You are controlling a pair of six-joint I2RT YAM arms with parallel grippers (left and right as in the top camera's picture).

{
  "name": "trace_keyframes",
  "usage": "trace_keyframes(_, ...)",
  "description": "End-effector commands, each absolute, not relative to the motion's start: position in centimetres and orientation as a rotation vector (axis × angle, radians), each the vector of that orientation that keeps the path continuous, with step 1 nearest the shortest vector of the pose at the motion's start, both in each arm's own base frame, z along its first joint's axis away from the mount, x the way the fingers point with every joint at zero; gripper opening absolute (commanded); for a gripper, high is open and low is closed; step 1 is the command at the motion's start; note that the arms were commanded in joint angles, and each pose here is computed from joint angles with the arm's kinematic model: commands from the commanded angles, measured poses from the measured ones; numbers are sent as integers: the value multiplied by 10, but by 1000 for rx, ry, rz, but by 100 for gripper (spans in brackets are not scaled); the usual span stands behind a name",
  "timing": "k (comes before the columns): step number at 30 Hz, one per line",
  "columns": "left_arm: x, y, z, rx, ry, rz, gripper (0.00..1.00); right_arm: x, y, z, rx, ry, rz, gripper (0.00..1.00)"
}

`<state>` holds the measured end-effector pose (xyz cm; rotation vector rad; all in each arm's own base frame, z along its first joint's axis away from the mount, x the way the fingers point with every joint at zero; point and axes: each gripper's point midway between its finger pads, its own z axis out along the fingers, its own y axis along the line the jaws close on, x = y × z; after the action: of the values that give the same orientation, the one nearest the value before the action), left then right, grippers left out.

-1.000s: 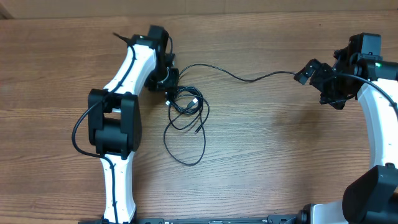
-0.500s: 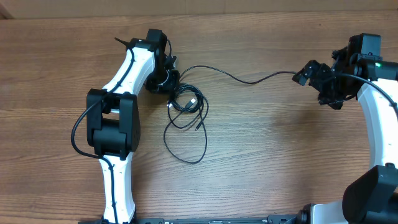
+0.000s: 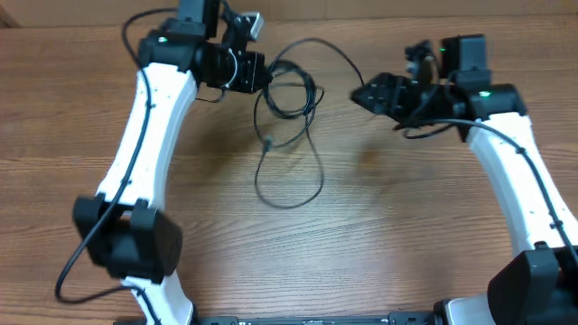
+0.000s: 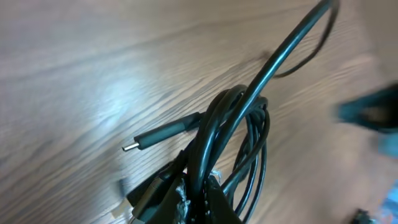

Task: Untangle cables

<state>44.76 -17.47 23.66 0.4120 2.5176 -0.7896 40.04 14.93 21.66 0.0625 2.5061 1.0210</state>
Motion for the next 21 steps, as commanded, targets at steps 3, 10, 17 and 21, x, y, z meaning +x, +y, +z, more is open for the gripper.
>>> trace_keyframes(3, 433, -188, 251, 469, 2488, -894, 4, 406, 184, 247, 60, 2397, 1165, 86)
trace_keyframes(10, 424, -202, 255, 506, 2478, -972, 4, 415, 213, 265, 72, 2313, 1198, 86)
trace_keyframes(17, 404, -233, 261, 603, 2454, -1087, 4, 434, 223, 249, 238, 2319, 1135, 87)
trace_keyframes(21, 396, -242, 260, 629, 2469, -1099, 4, 443, 226, 250, 227, 2284, 1144, 86)
